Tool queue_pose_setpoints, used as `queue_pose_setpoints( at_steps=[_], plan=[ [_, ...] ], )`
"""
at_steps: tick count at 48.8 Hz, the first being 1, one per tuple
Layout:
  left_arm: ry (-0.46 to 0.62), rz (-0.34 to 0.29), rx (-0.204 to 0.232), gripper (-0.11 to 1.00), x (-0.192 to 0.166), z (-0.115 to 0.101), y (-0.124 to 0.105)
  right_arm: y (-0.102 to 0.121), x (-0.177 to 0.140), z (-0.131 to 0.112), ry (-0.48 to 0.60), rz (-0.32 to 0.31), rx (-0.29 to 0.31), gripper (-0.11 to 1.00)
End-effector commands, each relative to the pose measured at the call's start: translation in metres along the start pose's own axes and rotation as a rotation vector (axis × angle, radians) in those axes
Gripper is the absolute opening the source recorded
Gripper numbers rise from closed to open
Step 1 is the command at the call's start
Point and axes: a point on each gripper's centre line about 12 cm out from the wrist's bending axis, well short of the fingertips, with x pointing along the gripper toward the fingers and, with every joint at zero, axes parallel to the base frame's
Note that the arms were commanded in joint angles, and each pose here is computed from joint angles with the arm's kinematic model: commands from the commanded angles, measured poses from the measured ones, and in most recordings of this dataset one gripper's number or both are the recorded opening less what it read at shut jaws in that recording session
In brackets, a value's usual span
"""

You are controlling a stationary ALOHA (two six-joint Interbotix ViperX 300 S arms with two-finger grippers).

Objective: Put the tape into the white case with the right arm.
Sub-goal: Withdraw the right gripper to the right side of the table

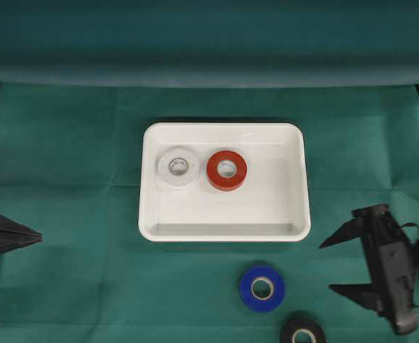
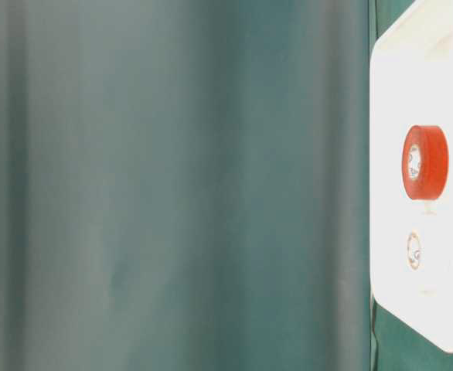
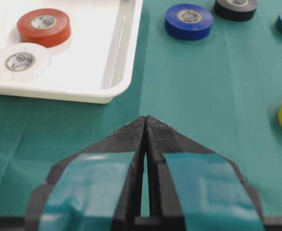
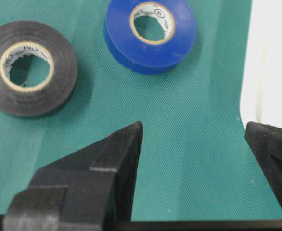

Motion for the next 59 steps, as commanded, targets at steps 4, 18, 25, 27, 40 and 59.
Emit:
queue_pose_setpoints(
  at_steps=[4, 18, 25, 27, 40, 59],
  plan=[
    [-0.008, 0.003, -0.004, 0.00, 0.000, 0.004, 0.000, 0.006, 0.014, 0.018, -0.013, 0.029, -0.014, 0.70],
    [-0.009, 0.003, -0.004, 0.00, 0.000, 0.005, 0.000, 0.026, 0.047, 0.042, 0.009, 0.085, -0.063, 0.70],
    [-0.008, 0.003, -0.004, 0.00, 0.000, 0.004, 0.000, 0.033, 0.061, 0.051, 0.020, 0.096, -0.074, 0.70],
    [-0.008, 0.003, -0.004, 0.00, 0.000, 0.004, 0.000, 0.034, 0.064, 0.053, 0.021, 0.097, -0.076, 0.70],
    [-0.009, 0.001, -0.003, 0.00, 0.000, 0.004, 0.000, 0.035, 0.077, 0.060, 0.033, 0.097, -0.077, 0.71],
    [-0.008, 0.003, -0.004, 0.00, 0.000, 0.004, 0.000, 0.037, 0.084, 0.054, 0.057, 0.101, -0.077, 0.70]
  ],
)
